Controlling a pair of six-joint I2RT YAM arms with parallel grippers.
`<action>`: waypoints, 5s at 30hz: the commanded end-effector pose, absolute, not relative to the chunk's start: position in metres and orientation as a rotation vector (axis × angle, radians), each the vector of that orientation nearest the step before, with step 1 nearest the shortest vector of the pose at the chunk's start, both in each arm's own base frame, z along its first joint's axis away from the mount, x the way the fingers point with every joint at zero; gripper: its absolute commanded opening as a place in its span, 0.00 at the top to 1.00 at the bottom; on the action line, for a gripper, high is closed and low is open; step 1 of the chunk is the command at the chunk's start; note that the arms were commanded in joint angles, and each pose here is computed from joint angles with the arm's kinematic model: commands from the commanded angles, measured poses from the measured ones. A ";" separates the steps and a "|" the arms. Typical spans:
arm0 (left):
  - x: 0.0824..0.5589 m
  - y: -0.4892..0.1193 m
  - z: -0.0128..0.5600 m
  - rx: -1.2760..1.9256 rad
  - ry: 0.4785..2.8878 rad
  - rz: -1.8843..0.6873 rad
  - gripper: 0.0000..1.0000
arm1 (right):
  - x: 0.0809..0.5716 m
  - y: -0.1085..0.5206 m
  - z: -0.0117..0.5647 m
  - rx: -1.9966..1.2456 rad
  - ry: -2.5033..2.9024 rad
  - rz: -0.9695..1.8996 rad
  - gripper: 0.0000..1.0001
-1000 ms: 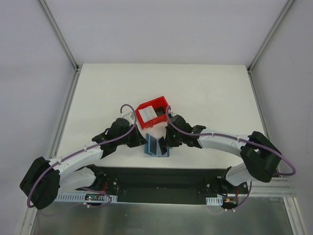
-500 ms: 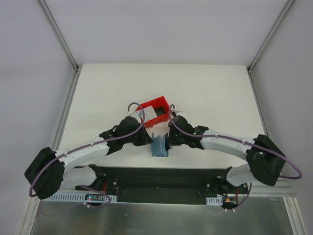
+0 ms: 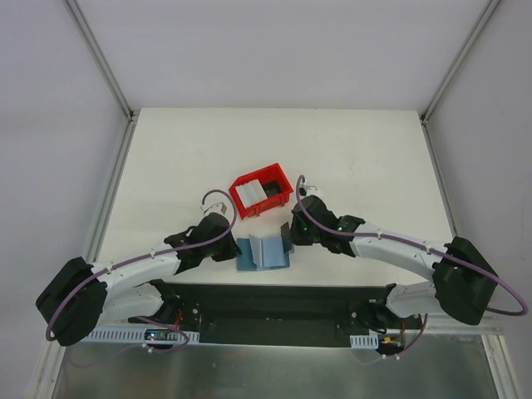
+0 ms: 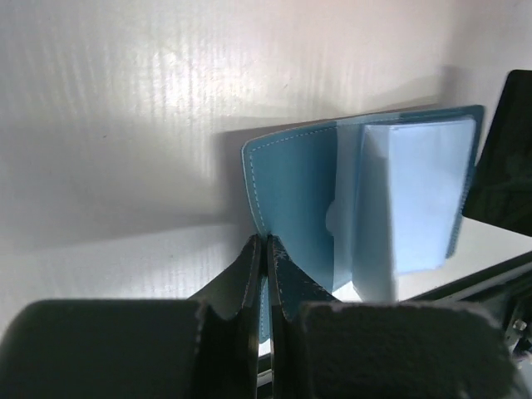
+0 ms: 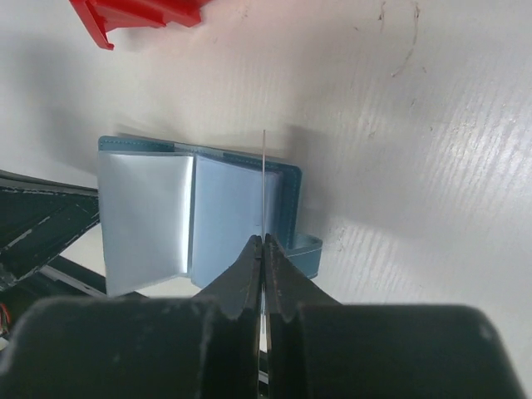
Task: Put the credit cards into the card holder
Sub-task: Turn over the card slot in the card holder, then insert the credit card into the card holder.
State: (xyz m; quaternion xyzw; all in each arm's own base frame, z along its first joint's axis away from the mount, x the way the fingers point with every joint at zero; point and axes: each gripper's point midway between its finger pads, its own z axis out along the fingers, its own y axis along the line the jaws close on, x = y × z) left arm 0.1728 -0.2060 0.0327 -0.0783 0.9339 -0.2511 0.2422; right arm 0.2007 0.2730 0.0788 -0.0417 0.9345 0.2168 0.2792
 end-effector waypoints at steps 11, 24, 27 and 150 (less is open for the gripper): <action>0.168 -0.188 0.008 -0.319 2.602 -0.579 1.00 | 0.195 0.299 0.101 -0.127 2.439 0.768 1.00; 0.172 -0.200 0.008 -0.332 2.600 -0.637 1.00 | 0.186 0.306 0.086 -0.122 2.513 0.866 1.00; 0.173 -0.202 0.008 -0.339 2.601 -0.647 1.00 | 0.186 0.315 0.086 -0.143 2.521 0.892 1.00; 0.169 -0.205 -0.001 -0.327 2.612 -0.673 1.00 | 0.189 0.307 0.070 0.005 2.450 1.010 1.00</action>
